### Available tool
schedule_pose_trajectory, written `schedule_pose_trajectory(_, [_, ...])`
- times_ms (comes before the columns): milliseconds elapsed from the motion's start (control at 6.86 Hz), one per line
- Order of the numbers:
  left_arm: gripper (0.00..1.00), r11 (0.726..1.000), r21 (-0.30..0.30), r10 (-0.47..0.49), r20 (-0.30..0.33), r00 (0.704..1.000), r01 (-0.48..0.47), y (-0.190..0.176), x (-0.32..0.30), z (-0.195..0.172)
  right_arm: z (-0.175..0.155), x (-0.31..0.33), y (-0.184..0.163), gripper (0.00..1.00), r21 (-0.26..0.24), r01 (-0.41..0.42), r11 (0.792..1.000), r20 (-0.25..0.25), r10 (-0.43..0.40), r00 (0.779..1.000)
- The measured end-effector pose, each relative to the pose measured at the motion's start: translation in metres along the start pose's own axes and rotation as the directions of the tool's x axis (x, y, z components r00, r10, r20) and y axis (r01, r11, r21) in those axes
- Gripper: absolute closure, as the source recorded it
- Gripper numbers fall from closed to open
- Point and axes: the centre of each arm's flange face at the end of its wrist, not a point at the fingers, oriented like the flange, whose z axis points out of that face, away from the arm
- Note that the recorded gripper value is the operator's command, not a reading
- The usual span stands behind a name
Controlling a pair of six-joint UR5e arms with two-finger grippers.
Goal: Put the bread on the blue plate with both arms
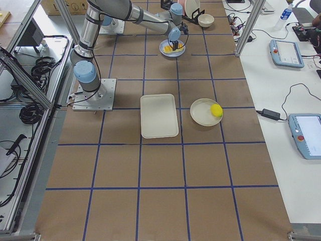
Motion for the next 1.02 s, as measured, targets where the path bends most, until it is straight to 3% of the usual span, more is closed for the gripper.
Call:
schedule_pose_trajectory(438, [0.0,1.0,-0.003,-0.011,-0.001,1.0,0.011,0.002,0.001,-0.001,-0.04,0.001,-0.007,0.0,0.046,-0.012,0.999,0.024,0.011,1.0])
schedule_pose_trajectory(729, [0.0,1.0,-0.008,-0.023,-0.001,1.0,0.023,0.003,0.001,-0.001,-0.1,0.017,-0.024,0.0,0.074,-0.039,0.997,0.028,0.037,0.999])
schedule_pose_trajectory(1021, [0.0,1.0,-0.009,-0.026,-0.002,1.0,0.025,0.003,0.002,-0.001,-0.168,0.064,-0.049,0.0,0.131,-0.118,0.984,0.04,0.113,0.993])
